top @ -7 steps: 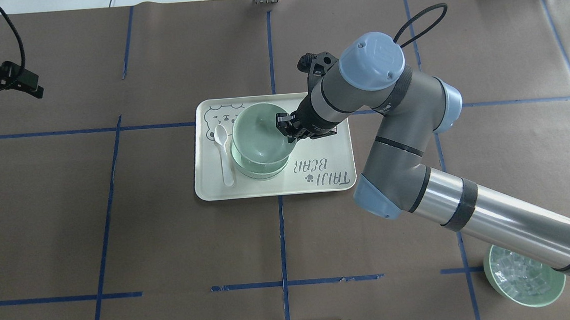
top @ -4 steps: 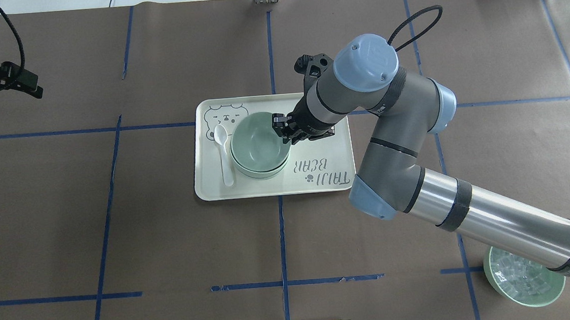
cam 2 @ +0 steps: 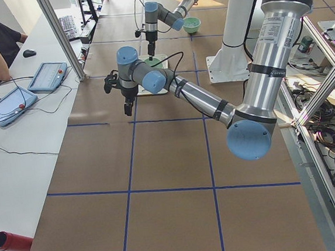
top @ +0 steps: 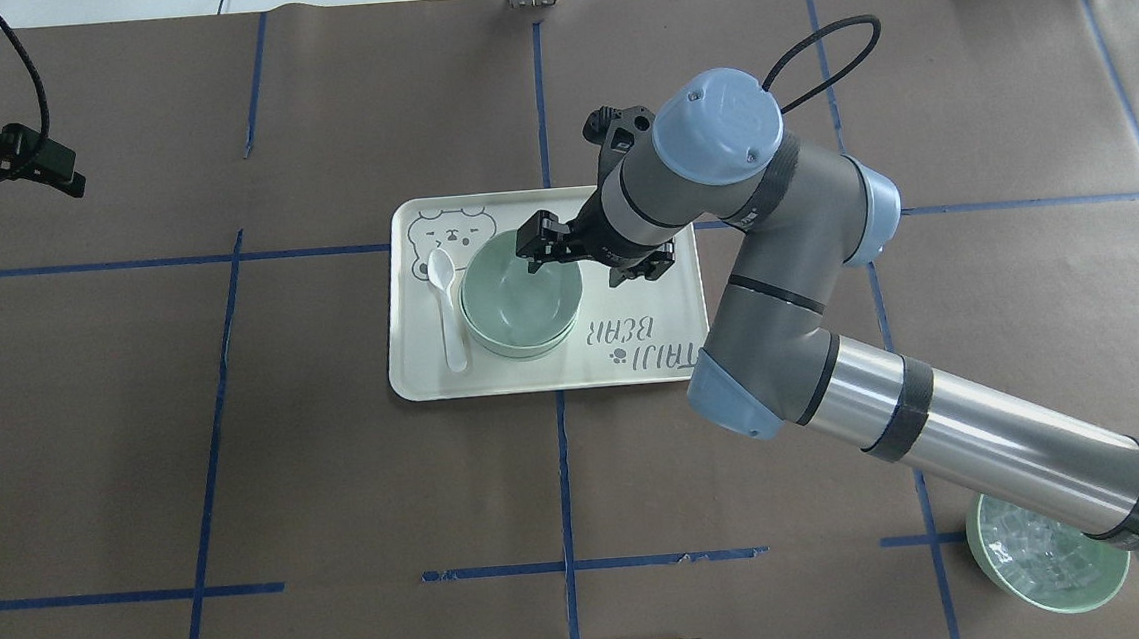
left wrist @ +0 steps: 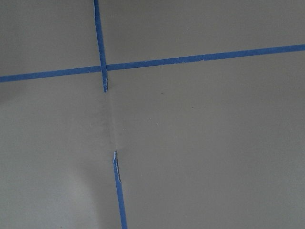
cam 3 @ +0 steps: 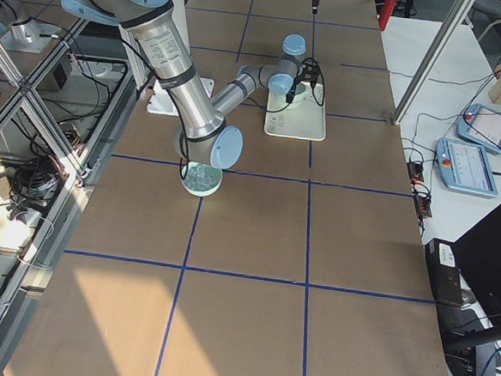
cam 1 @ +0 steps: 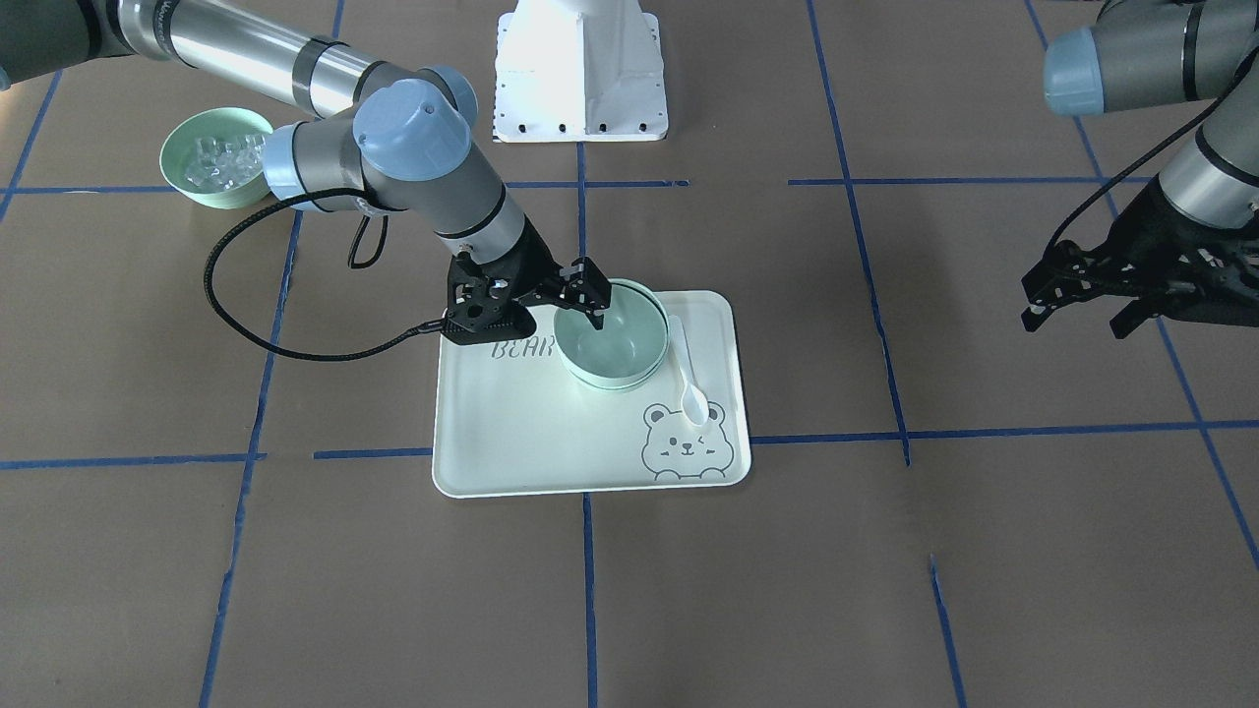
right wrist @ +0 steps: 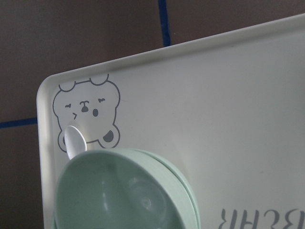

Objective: Stack green bowls together

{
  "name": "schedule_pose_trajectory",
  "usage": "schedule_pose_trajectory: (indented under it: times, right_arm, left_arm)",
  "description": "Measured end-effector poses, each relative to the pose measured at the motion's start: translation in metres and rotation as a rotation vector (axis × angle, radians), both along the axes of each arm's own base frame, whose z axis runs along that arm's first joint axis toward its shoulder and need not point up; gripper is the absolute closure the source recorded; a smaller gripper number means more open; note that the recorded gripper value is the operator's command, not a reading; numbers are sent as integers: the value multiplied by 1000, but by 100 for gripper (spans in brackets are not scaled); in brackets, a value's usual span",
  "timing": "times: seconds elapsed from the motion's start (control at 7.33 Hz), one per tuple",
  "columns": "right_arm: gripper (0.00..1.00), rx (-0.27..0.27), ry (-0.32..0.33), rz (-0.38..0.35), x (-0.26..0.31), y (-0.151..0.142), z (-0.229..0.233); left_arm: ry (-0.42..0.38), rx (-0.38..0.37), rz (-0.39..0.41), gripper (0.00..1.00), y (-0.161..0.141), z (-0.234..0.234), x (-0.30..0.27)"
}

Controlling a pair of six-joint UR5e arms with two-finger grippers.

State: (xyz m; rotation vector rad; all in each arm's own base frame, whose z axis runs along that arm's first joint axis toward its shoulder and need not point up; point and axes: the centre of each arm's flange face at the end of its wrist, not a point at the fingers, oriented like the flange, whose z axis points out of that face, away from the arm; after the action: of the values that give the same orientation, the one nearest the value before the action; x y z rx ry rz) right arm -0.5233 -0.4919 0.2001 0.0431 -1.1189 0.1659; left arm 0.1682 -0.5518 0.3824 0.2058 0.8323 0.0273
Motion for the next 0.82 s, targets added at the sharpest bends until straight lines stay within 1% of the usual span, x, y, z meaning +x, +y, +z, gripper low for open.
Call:
schedule_pose_trajectory:
  times: [0.14, 0.27, 0.41, 0.55, 0.68, 0.82]
  right_arm:
    - [0, -7, 31, 19, 19, -10, 0]
    - [0, 0, 84, 27, 45, -18, 3]
    - [0, 36, 153, 7, 75, -22, 16]
    - [0, 100, 229, -36, 113, -25, 42]
    - [0, 170, 293, -82, 154, -31, 78]
    - [0, 225, 345, -127, 198, -41, 117]
  left_arm:
    - [-2, 0, -3, 0, 0, 1, -2]
    - [-10, 5, 0, 0, 0, 7, -8]
    - [-27, 16, 8, 0, 2, 19, -22]
    - [-50, 31, 16, 0, 3, 36, -43]
    - [-77, 44, 25, 0, 4, 57, -70]
    - [-106, 49, 41, 0, 3, 77, -95]
